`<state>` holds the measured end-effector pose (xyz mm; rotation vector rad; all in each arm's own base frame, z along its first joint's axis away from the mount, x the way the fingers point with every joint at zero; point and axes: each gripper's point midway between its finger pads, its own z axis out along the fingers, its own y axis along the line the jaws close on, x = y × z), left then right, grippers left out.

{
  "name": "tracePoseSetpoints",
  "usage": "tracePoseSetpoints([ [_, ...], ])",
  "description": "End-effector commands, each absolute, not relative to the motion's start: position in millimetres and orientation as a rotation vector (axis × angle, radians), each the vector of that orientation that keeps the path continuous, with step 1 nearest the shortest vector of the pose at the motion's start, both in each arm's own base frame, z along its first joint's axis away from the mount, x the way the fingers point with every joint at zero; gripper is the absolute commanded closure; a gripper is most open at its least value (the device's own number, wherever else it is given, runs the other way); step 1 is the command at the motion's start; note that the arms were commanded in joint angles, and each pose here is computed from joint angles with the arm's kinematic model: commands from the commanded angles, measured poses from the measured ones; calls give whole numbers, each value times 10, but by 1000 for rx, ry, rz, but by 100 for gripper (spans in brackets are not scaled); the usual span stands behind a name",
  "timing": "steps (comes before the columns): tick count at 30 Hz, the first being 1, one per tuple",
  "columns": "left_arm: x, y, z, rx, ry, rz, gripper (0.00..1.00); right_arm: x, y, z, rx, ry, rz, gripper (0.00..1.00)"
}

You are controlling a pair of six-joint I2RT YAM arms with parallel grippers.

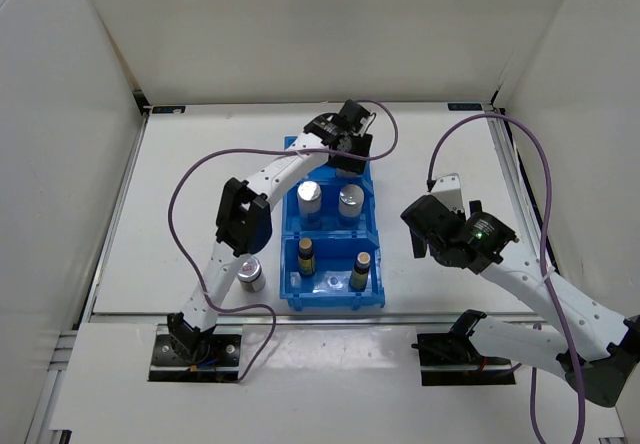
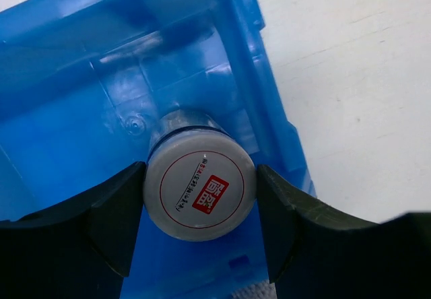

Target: Organize the condiment bottles

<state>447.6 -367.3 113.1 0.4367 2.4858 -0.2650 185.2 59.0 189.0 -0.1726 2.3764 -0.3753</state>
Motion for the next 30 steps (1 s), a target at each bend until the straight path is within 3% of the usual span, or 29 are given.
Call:
tracePoseSetpoints([
  [1,4699,-3685,1362,390,2411,-332,89,1884,619,1906,-162,2361,-361,0],
  [4,4735,-3678,1260,379,2436,-373,87,1884,619,1906,-162,2361,-361,0],
  [6,4725,-3691,1260,384,2438,-384,75,1884,619,1906,-162,2361,-361,0],
  [7,4702,-3693,1221,390,2450,-389,62,1884,619,1906,-162,2361,-361,0],
  [8,4740,-3643,1220,377,2451,-384,15,1884,619,1906,-162,2361,-361,0],
  [9,4719,-3625,1303,375,2442,-389,2,1884,619,1906,-162,2361,-361,0],
  [14,4697,-3317,2167,295,2288,-307,0,1884,619,1906,-162,2361,-361,0],
  [15,4636,-3154,2653,255,2199,-290,0,1884,619,1906,-162,2361,-361,0],
  [22,3806,-1847,3452,39,2063,-67,0,1879,614,1920,-158,2356,-353,0],
  [23,3641,-1747,3136,22,2130,-46,0,1879,614,1920,-158,2356,-353,0],
  [25,3319,-1425,3200,-73,2099,-74,0,1885,621,1902,-164,2362,-364,0],
  [30,2678,-1252,2338,-175,2263,-165,0,1903,637,1894,-175,2362,-368,0],
])
